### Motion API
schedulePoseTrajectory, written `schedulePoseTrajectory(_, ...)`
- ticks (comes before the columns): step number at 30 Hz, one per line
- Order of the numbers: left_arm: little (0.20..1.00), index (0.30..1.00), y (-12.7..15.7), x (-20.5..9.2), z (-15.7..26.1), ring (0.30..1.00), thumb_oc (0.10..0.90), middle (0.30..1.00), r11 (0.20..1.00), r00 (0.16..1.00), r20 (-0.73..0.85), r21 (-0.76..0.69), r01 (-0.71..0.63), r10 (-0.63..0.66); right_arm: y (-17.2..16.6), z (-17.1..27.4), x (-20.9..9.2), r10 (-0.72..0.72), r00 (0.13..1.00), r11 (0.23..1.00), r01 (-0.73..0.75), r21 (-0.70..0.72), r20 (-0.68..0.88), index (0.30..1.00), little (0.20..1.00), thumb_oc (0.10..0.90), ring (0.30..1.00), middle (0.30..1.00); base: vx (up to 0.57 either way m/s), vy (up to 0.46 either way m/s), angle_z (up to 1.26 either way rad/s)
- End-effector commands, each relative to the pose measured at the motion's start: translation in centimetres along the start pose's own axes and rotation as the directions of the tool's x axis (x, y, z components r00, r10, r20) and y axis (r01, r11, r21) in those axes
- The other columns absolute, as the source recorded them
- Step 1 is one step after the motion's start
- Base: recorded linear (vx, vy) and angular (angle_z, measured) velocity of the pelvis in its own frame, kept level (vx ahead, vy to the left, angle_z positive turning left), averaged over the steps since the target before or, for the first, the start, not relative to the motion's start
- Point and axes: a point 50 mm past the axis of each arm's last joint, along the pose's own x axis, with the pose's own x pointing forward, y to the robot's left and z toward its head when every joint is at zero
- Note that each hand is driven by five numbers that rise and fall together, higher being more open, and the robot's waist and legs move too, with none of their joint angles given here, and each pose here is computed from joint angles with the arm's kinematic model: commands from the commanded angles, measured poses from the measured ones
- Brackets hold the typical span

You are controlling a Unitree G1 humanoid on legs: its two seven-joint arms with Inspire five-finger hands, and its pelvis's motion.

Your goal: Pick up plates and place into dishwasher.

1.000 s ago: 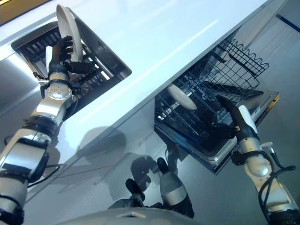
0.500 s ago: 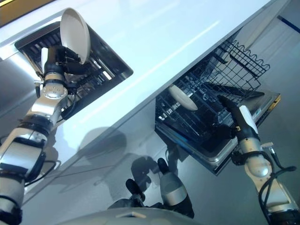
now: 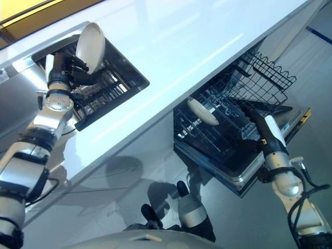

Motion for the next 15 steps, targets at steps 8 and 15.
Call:
schedulePoseTrajectory(8, 0.200, 0.300, 5.7, 0.4, 4.9, 0.300, 0.100, 0.300, 0.989, 0.927, 0.366, 0.086, -0.124, 0.085, -4.0, 4.1, 0.5, -0.084, 0.958, 0.993, 0.103, -0.054, 0.274, 0.900, 0.900, 0.800, 0.900, 0.900, -0.06, 0.041, 0.05)
schedulePoseTrajectory(15, 0.200, 0.300, 5.1, -1.0, 6.1, 0.300, 0.100, 0.300, 0.985, 0.862, 0.506, 0.130, -0.110, 0.029, -4.4, 4.6, 0.5, -0.082, 0.948, 0.993, 0.105, -0.060, 0.308, 0.900, 0.900, 0.800, 0.900, 0.900, -0.04, 0.048, 0.09)
